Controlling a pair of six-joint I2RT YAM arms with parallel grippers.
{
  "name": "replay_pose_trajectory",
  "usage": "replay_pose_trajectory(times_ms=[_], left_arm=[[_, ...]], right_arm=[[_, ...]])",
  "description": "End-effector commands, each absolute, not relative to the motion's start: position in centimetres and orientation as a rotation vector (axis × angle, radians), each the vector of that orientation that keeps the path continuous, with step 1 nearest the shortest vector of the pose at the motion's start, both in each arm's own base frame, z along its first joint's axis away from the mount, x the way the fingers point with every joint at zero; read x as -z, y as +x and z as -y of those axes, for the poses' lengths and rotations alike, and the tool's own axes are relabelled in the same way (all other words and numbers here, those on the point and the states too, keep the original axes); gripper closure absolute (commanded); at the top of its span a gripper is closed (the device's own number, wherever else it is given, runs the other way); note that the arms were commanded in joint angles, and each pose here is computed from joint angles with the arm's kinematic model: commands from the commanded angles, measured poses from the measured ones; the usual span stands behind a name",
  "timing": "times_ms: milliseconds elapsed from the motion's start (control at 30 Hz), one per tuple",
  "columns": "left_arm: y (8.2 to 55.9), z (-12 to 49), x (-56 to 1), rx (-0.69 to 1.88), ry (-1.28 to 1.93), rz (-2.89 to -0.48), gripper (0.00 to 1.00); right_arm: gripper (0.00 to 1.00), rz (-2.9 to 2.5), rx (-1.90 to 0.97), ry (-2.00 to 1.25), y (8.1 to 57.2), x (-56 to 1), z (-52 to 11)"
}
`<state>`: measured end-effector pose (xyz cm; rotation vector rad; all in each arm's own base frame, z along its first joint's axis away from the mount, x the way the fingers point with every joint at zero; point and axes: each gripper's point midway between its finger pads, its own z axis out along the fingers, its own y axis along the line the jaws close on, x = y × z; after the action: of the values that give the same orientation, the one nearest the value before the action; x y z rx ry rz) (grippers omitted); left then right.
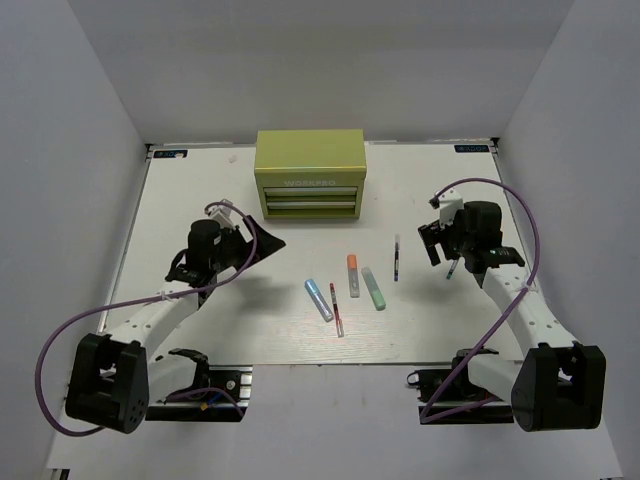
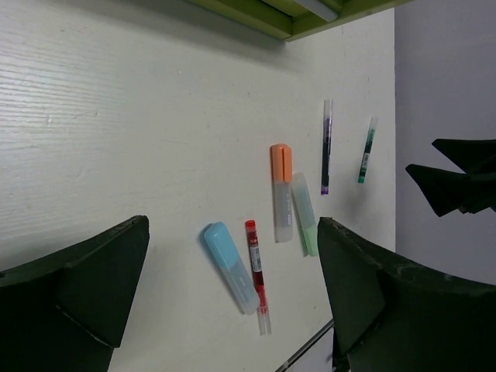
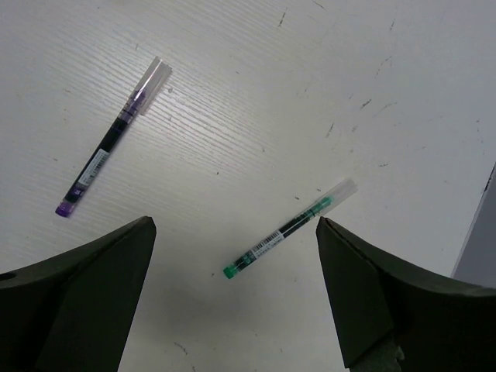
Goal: Sort the stationery into containers
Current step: Open the drawer
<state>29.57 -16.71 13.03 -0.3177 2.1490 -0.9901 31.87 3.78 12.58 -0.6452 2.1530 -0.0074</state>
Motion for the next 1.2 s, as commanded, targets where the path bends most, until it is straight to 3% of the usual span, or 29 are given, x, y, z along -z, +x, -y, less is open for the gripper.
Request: replay_pose_trajectory(times_ms=[0,133,267,367,400,433,467,500,533,600,633,667,700,733,800,1033,1167], left_arm=[[30.9,17.9,-15.6,1.008,-0.275,-2.066,0.00],[31.5,18.8,-15.7,1.007,-0.259,-2.063,0.02],[31.7,19.9,-16.1,1.013,-0.230,-2.048,0.09],[32.6,20.4,-16.8,1.005,-0.236,-2.013,0.22],[32.7,20.7,-17.1,1.013,-0.240,-2.000,0.35],[33.0,20.7,-16.7,1.009,-0.258,-2.004,0.41],[33.4,21.0,-17.2,1.017,-0.245,-1.971,0.46],[33.6,21.3,-17.4,1.032,-0.270,-1.960,0.57],[34.1,21.4,-16.8,1.030,-0.291,-1.964,0.64],[35.0,21.8,-17.4,1.049,-0.311,-1.912,0.70],[35.2,22.2,-17.3,1.069,-0.335,-1.905,0.67],[35.7,22.5,-16.4,1.061,-0.360,-1.915,0.62],[36.3,22.6,-16.9,1.082,-0.386,-1.874,0.54],[36.7,22.8,-16.7,1.078,-0.409,-1.861,0.44],[37.9,23.2,-16.5,1.082,-0.440,-1.819,0.35],[41.5,22.6,-19.4,1.101,-0.609,-1.530,0.29],[43.5,22.4,-18.8,1.065,-0.702,-1.491,0.28]], right_arm=[[0.10,-2.131,0.010,-0.688,32.0,-13.4,-4.0],[0.10,-2.122,-0.014,-0.729,32.1,-13.6,-4.4],[0.10,-2.114,-0.009,-0.753,32.6,-14.1,-4.5],[0.10,-2.088,-0.037,-0.781,33.2,-15.2,-5.0],[0.10,-2.073,-0.058,-0.807,33.1,-15.5,-5.5],[0.22,-2.035,-0.105,-0.854,33.1,-16.3,-6.5],[0.60,-1.999,-0.125,-0.865,33.2,-17.4,-7.0],[0.76,-1.958,-0.183,-0.880,33.2,-18.3,-8.0],[0.80,-1.916,-0.242,-0.900,33.0,-19.1,-9.1],[0.64,-1.822,-0.312,-0.946,33.2,-21.4,-10.9],[0.48,-1.779,-0.349,-0.974,33.1,-22.1,-11.7],[0.19,-1.702,-0.341,-0.991,33.7,-24.2,-12.4],[0.10,-1.660,-0.380,-1.054,33.6,-24.3,-13.7],[0.10,-1.616,-0.390,-1.093,33.7,-24.9,-14.2],[0.10,-1.513,-0.389,-1.156,34.5,-27.3,-16.3],[0.10,-1.418,-0.264,-1.253,40.1,-29.1,-22.3],[0.10,-1.416,-0.182,-1.286,43.3,-29.9,-25.1]])
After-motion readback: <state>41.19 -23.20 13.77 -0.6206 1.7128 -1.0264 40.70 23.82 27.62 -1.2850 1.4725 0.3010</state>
